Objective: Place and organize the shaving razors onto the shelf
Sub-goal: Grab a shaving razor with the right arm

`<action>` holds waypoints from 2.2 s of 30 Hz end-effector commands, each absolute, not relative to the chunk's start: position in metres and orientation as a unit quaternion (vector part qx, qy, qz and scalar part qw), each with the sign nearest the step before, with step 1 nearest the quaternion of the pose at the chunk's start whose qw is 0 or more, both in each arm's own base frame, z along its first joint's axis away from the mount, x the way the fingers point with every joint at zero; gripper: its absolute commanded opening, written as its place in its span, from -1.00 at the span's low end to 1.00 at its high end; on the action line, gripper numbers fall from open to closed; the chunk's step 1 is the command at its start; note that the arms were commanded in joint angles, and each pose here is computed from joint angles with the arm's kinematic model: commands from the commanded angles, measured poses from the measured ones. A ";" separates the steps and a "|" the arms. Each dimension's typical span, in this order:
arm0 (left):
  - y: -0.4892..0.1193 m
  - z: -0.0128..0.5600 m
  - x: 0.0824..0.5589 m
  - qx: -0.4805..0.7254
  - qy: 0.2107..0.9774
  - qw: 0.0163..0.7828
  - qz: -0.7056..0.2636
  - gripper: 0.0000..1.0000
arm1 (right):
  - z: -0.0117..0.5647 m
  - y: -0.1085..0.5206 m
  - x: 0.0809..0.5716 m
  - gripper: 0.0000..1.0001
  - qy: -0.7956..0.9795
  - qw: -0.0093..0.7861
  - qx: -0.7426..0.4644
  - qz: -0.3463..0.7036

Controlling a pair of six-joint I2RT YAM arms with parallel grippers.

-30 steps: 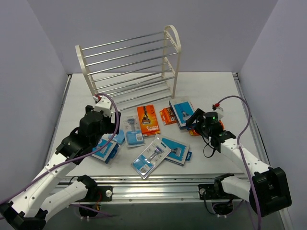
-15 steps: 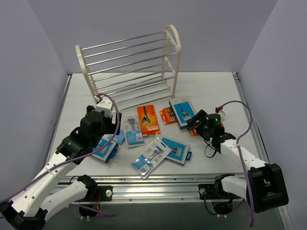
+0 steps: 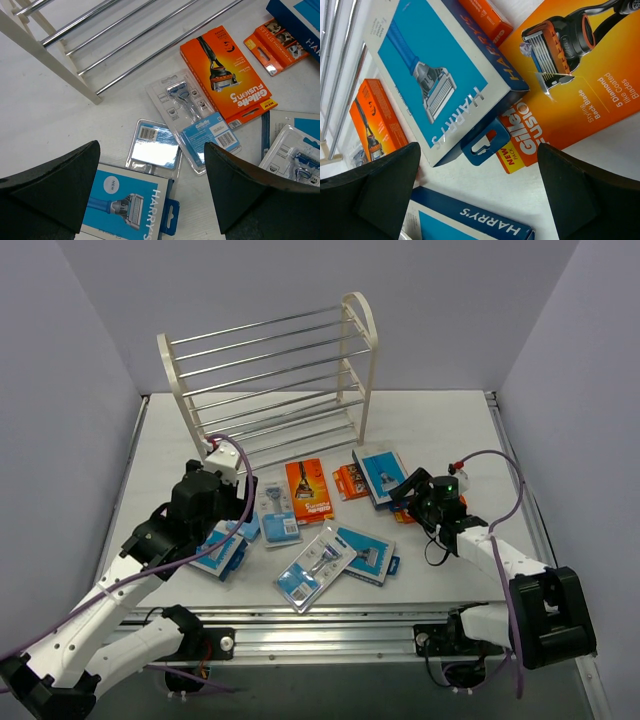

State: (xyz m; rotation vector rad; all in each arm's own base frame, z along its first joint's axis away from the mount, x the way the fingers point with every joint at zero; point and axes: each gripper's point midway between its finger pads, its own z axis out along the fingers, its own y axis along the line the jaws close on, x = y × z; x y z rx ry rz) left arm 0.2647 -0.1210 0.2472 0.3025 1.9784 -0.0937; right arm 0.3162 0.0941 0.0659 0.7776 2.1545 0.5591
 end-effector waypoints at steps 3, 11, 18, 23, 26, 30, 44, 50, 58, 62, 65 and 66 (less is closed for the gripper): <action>-0.131 0.269 0.267 0.123 0.819 0.556 -0.066 0.88 | 0.063 0.094 0.327 0.94 0.843 0.386 0.302 0.219; -0.135 0.266 0.267 0.130 0.822 0.550 -0.070 0.88 | 0.057 0.098 0.334 0.88 0.841 0.383 0.305 0.229; -0.138 0.263 0.268 0.136 0.824 0.544 -0.075 0.88 | 0.056 0.104 0.337 0.76 0.838 0.379 0.306 0.244; -0.140 0.263 0.267 0.138 0.825 0.543 -0.078 0.88 | 0.049 0.106 0.337 0.63 0.842 0.364 0.315 0.246; -0.140 0.263 0.267 0.139 0.825 0.542 -0.078 0.88 | 0.047 0.108 0.337 0.57 0.837 0.361 0.324 0.254; -0.140 0.263 0.267 0.138 0.825 0.542 -0.079 0.88 | 0.043 0.105 0.337 0.48 0.830 0.358 0.345 0.254; -0.141 0.262 0.267 0.141 0.826 0.540 -0.079 0.88 | 0.039 0.098 0.332 0.07 0.784 0.364 0.411 0.289; -0.142 0.261 0.267 0.142 0.826 0.539 -0.080 0.88 | 0.042 0.099 0.336 -0.02 0.774 0.369 0.417 0.301; -0.142 0.261 0.267 0.143 0.827 0.538 -0.081 0.88 | 0.041 0.098 0.340 -0.13 0.763 0.371 0.428 0.312; -0.142 0.261 0.267 0.143 0.826 0.539 -0.082 0.88 | 0.044 0.098 0.341 -0.33 0.760 0.376 0.428 0.313; -0.142 0.262 0.267 0.142 0.826 0.540 -0.082 0.88 | 0.053 0.097 0.342 -0.49 0.756 0.384 0.425 0.317; -0.142 0.261 0.267 0.143 0.826 0.538 -0.082 0.88 | 0.058 0.097 0.343 -0.57 0.755 0.388 0.423 0.318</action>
